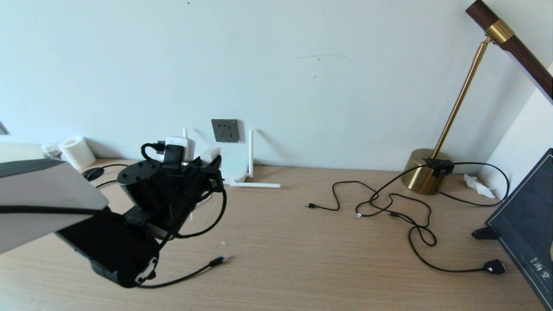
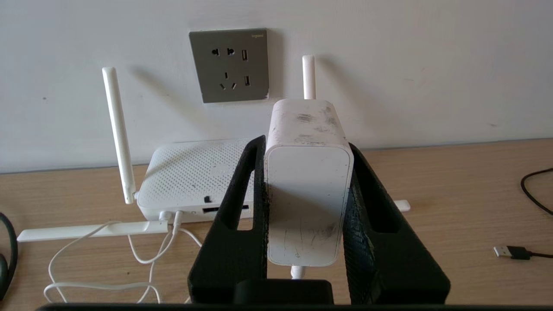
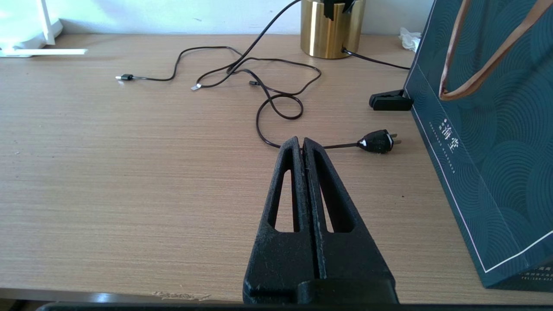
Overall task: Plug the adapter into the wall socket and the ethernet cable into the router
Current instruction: Plug plug into socket
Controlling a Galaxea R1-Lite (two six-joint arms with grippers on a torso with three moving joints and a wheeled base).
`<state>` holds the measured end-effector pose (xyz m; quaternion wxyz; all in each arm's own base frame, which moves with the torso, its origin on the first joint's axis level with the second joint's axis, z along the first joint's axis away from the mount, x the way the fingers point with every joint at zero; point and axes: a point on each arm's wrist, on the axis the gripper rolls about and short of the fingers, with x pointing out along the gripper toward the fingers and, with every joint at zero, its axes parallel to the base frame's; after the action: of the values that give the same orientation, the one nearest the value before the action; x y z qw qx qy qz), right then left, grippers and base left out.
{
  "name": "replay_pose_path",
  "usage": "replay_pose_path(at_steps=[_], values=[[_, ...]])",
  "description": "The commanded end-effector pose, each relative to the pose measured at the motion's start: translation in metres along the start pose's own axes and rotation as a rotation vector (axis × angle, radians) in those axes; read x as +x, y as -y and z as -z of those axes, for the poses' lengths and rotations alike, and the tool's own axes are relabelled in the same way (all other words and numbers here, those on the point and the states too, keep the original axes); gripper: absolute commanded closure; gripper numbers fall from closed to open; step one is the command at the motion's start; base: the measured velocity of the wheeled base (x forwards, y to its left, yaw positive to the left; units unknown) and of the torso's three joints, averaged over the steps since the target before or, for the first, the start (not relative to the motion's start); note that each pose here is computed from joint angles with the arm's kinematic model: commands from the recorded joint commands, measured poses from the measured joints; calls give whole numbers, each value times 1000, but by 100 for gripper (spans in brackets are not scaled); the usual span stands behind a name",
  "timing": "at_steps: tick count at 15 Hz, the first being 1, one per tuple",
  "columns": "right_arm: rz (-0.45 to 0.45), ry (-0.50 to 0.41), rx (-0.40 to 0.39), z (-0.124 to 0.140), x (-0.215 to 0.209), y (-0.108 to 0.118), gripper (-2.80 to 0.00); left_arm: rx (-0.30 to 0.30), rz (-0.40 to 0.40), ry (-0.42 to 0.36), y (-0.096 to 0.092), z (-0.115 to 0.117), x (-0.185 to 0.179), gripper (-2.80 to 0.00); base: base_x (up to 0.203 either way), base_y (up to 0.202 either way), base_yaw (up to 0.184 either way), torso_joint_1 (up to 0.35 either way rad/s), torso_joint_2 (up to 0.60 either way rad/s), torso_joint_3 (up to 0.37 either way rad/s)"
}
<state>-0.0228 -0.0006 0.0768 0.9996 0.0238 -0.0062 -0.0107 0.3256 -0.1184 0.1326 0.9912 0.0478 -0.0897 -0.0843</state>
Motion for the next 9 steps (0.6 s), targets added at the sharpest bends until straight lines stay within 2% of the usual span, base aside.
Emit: replay_pose_path(at_steps=[1, 2, 6, 9], values=[[0, -1, 0, 0, 0, 0, 0, -1, 0, 2, 0, -1, -3, 0, 0, 0, 0, 0, 0, 0], [0, -1, 0, 0, 0, 0, 0, -2, -1, -1, 0, 0, -3, 0, 0, 0, 0, 0, 0, 0], [0, -1, 0, 0, 0, 0, 0, 2, 5, -12, 0, 3, -4, 0, 132, 0, -2, 7, 0, 2], [0, -1, 0, 0, 0, 0, 0, 2, 4, -13, 0, 3, -4, 0, 0, 0, 0, 0, 0, 0]])
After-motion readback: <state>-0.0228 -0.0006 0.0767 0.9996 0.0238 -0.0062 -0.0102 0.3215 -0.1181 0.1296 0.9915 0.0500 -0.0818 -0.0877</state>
